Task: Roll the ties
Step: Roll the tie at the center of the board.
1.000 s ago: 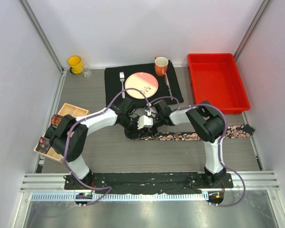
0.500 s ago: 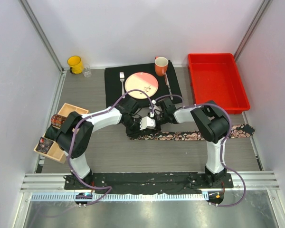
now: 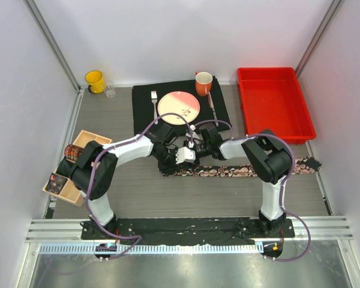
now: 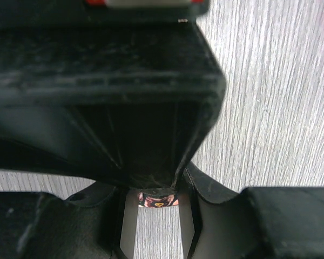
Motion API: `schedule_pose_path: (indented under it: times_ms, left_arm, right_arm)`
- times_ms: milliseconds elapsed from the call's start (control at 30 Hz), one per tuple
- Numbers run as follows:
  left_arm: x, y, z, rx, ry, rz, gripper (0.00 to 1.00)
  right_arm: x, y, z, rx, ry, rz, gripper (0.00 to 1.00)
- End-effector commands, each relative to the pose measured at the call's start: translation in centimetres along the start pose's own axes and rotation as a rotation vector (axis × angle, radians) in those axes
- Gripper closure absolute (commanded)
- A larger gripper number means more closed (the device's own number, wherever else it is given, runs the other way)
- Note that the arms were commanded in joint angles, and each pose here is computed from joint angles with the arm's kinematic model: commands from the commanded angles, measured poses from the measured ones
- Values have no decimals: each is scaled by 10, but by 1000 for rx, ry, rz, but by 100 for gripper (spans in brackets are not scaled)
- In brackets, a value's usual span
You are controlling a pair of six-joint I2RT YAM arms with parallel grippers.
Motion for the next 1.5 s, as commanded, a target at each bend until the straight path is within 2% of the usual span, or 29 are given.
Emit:
schedule_pose_path:
  times_ms: [0,433,500,533,567,600,633,767,800,1000,1133,1233,1300,1467]
  left_arm:
    - [7,0,3,-16,4,53,65]
    - [8,-2,2,-5,12,65,64]
    - [8,-1,3,-7,10,64,63]
    - [7,-1,2,-5,11,61,62]
    - [6,1,1,-6,16,55,59]
    - [5,2,1,-7,18,47,51]
    - [5,5,1,-9,21,39,48]
    - [0,24,2,18,58,-69,35]
    - [-5,33,-1,43,60,-131,33]
    - [-2,56,2,52,82,-360,26]
    - [3,62,-3,31,60,-408,23]
    - [3,61,-4,30,48,-413,20]
    - [6,58,-1,18,6,-373,18]
    - [13,46,7,-29,-64,-146,18]
  right_arm:
    - [-3,-9,-1,-19,25,-17,70]
    - [5,-16,-12,-33,8,-27,69]
    - [5,-16,-13,-26,8,-26,75]
    - [3,-16,-13,-21,12,-24,85]
    - [5,-17,-15,-12,44,-16,90]
    - [8,-16,-20,22,25,4,95]
    - [6,-15,-21,36,31,12,99]
    - [16,-11,-33,89,26,49,99]
    - [18,-11,-36,101,28,60,99]
    - [22,-12,-50,147,18,77,99]
    - [19,-11,-52,154,22,86,99]
    - [17,-11,-48,142,32,84,99]
    - [15,-10,-46,138,45,82,99]
    - [14,-10,-38,100,59,86,99]
Point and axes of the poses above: each gripper's point midway between its finger pads, its own y axis back along the fingers, its own z axis along the line the jaws close on, x = y × z, the point moved 6 cm from there along y, back along the fingers, and after that the axes turned 15 degrees about y, right-handed, at the moved point
